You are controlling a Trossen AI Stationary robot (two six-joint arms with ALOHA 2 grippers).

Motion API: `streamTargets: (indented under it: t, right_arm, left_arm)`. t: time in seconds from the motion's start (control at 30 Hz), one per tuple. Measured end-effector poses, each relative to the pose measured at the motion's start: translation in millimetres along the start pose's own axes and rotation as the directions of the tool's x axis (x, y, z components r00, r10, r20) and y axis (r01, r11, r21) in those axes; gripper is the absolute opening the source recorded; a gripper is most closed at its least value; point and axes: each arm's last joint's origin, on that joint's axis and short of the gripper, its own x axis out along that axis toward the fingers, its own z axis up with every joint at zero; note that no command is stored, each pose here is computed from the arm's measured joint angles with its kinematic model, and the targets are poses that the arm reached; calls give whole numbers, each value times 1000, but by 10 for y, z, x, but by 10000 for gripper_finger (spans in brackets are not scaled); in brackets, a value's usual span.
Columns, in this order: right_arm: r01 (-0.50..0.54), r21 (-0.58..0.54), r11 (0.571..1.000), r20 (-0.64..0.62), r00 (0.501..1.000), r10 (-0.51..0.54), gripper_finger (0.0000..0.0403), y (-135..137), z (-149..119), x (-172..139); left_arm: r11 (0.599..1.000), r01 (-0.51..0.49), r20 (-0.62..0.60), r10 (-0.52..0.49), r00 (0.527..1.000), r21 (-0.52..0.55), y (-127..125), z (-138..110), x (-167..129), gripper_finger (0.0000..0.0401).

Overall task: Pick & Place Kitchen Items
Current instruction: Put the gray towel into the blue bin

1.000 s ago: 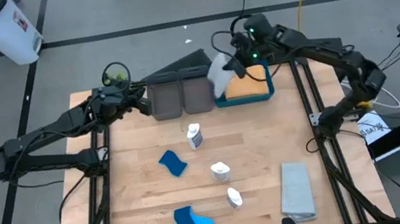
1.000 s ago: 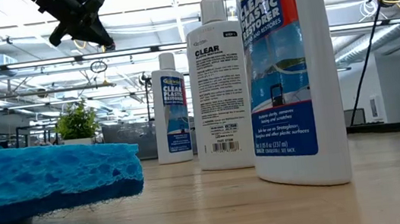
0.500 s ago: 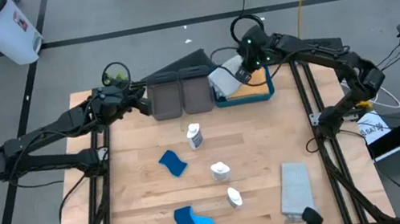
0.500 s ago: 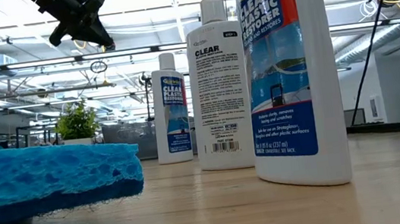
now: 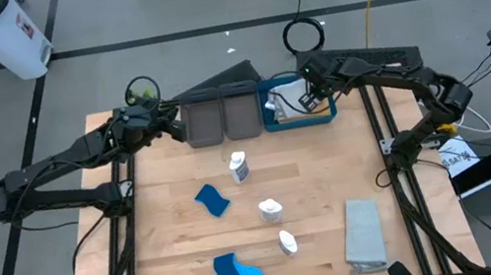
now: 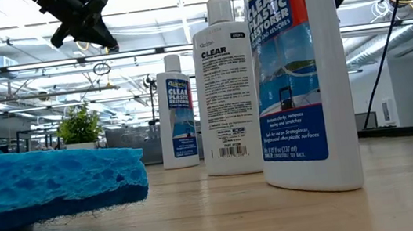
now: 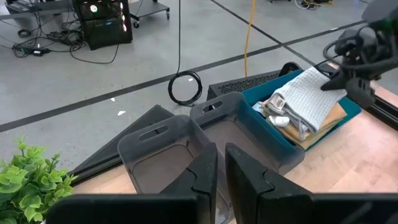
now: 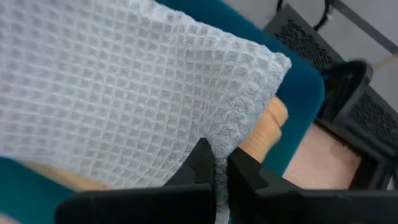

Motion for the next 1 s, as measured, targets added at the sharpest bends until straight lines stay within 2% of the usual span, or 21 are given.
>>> streamTargets:
  t: [0.2, 0.4, 0.57, 0.7, 0.8, 0.9, 1.0]
  right_arm:
    - [-2, 45, 999, 51, 999, 0, 24, 23, -118, 165]
    - [-8, -14, 1000, 76, 997, 9, 95, 33, -125, 177]
    - [-15, -74, 997, 136, 990, 25, 176, 33, -104, 13]
    - [-31, -71, 997, 216, 975, 46, 233, 7, -96, -238]
    - [-87, -131, 988, 250, 961, 118, 263, 5, -152, -476]
    - [-239, -272, 932, 227, 925, 304, 279, 52, -281, -733]
    - [-419, -384, 823, 120, 861, 495, 283, 122, -485, -960]
  left_arm:
    - [1000, 0, 0, 0, 1000, 0, 0, 0, 0, 33]
    - [1000, 0, 0, 0, 1000, 0, 0, 0, 0, 33]
    - [1000, 0, 0, 0, 1000, 0, 0, 0, 0, 33]
    - [1000, 0, 0, 0, 1000, 0, 0, 0, 0, 33]
    - [1000, 0, 0, 0, 1000, 0, 0, 0, 0, 33]
    - [1000, 0, 0, 0, 1000, 0, 0, 0, 0, 33]
    - [1000, 0, 0, 0, 1000, 0, 0, 0, 0, 33]
